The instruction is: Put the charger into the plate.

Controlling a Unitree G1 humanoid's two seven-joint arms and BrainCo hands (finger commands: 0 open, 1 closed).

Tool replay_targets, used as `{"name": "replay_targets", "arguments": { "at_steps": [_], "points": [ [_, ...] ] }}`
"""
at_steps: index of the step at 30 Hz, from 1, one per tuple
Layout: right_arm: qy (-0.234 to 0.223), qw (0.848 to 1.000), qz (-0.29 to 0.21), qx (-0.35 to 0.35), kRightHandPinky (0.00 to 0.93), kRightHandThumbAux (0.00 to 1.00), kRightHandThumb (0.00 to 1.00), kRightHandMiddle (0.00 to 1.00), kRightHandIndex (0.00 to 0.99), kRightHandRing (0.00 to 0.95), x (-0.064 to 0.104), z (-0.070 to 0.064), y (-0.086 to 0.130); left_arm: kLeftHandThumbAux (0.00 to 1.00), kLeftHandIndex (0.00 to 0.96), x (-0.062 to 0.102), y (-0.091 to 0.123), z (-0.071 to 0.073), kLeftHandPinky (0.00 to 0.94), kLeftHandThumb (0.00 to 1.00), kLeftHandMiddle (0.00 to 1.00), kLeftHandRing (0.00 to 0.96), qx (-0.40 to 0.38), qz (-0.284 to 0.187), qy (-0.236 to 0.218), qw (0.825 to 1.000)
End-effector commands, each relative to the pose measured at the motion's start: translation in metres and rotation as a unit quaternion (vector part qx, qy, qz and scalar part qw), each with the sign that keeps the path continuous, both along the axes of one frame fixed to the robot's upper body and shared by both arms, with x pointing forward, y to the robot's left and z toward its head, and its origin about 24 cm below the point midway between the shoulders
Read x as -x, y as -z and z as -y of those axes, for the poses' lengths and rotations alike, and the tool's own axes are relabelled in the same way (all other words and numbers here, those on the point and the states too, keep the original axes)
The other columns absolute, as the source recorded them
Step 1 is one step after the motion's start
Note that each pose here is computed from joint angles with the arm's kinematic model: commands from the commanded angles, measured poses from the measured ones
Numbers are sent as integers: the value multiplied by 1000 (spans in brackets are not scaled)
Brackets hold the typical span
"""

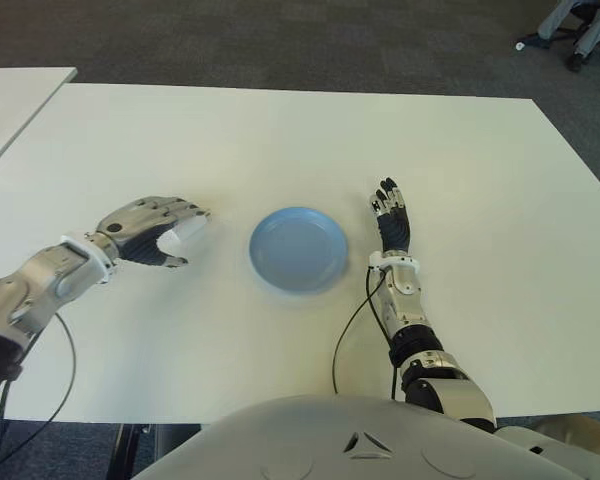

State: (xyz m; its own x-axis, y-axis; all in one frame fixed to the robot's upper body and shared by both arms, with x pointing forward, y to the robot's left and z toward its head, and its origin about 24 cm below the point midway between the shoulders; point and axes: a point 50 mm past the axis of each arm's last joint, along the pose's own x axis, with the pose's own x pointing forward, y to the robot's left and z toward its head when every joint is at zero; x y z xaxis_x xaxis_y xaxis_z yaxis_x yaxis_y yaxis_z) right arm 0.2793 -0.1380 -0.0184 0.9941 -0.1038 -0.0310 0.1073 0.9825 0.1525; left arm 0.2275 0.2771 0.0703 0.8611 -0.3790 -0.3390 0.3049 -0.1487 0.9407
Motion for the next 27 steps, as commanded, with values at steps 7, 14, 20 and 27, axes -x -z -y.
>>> {"name": "replay_targets", "arguments": {
  "at_steps": [7,14,20,27],
  "points": [
    [-7,999,-21,-26,39,580,0,75,12,49,5,-12,9,535,22,22,0,-3,54,0,73,58,16,-20,-43,999],
    [-10,999,-21,-29,38,598,0,73,8,48,5,-11,10,533,20,29,-3,1,54,0,68,53,39,-7,-55,998],
    [-11,999,-24,-31,35,608,0,72,6,50,5,-11,11,545,17,28,-9,7,52,0,54,44,59,36,-64,996],
    [-11,999,-25,-31,37,611,0,71,4,51,5,-12,12,539,9,21,-12,12,63,32,28,28,74,116,-92,986]
  ]
}}
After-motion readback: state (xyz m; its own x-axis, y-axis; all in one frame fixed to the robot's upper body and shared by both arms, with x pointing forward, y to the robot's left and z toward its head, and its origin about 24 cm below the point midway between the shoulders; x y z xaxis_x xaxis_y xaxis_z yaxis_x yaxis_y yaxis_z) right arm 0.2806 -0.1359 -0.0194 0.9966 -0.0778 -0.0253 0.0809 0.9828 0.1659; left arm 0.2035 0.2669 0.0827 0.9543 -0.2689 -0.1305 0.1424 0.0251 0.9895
